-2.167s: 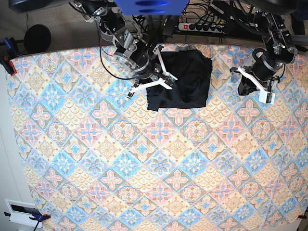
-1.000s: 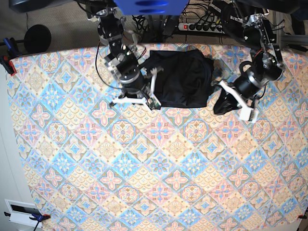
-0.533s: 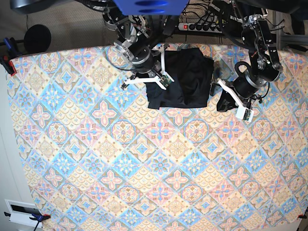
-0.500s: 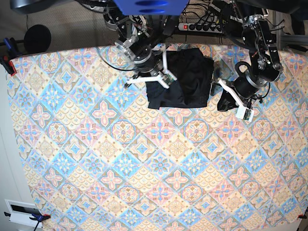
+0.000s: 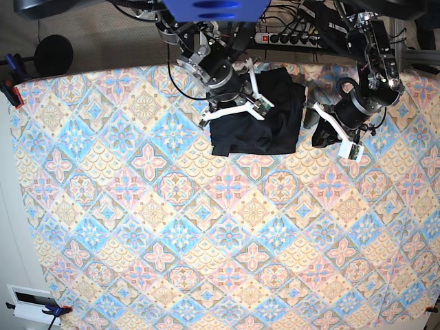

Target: Layout the t-shirt on the table in an organized manner, then fold the t-shirt properly

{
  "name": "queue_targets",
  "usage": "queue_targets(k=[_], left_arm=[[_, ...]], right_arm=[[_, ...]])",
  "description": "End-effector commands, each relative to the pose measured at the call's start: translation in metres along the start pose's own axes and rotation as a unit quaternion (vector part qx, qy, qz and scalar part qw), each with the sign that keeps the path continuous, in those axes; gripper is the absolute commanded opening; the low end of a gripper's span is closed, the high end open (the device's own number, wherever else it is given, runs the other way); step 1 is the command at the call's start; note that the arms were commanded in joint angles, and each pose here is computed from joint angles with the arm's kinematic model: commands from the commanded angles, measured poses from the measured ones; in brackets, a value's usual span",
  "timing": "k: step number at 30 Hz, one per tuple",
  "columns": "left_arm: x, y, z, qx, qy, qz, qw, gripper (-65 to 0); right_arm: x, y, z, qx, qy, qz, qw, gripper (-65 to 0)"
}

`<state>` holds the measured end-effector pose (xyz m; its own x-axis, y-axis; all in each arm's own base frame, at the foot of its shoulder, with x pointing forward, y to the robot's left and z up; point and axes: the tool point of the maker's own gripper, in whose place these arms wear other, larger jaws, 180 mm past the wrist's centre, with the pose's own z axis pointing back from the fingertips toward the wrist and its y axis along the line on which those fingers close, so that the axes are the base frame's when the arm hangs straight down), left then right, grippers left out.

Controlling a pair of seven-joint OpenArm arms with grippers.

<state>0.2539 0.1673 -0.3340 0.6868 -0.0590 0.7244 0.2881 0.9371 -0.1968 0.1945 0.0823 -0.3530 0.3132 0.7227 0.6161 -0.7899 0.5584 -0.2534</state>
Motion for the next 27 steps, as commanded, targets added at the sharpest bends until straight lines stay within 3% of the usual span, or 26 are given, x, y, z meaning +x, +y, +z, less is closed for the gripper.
queue_targets(k=[1, 15, 23, 25, 27], left_arm=[[0.009, -0.001, 0.004, -0.003, -0.021, -0.006, 1.0, -64.5], [-0.002, 0.009, 0.012, 0.012, -0.013, 0.01, 1.0, -64.5], [-0.003, 0.008, 0.011, 0.011, -0.013, 0.011, 1.0, -64.5], [0.001, 0.007, 0.011, 0.009, -0.018, 0.011, 1.0, -64.5], [0.008, 0.002, 0.01, -0.003, -0.038, 0.019, 0.999, -64.6]], right_arm=[[0.017, 0.01, 0.005, 0.012, -0.028, 0.0, 0.9995, -65.0], [0.086, -0.022, 0.003, -0.021, -0.106, 0.007, 0.9941, -65.0], [0.109, -0.006, -0.014, 0.003, -0.184, 0.011, 0.9829, -65.0], [0.119, -0.014, -0.006, -0.009, -0.213, 0.004, 0.977, -65.0], [0.118, -0.052, 0.004, -0.064, -0.222, -0.042, 0.972, -65.0]])
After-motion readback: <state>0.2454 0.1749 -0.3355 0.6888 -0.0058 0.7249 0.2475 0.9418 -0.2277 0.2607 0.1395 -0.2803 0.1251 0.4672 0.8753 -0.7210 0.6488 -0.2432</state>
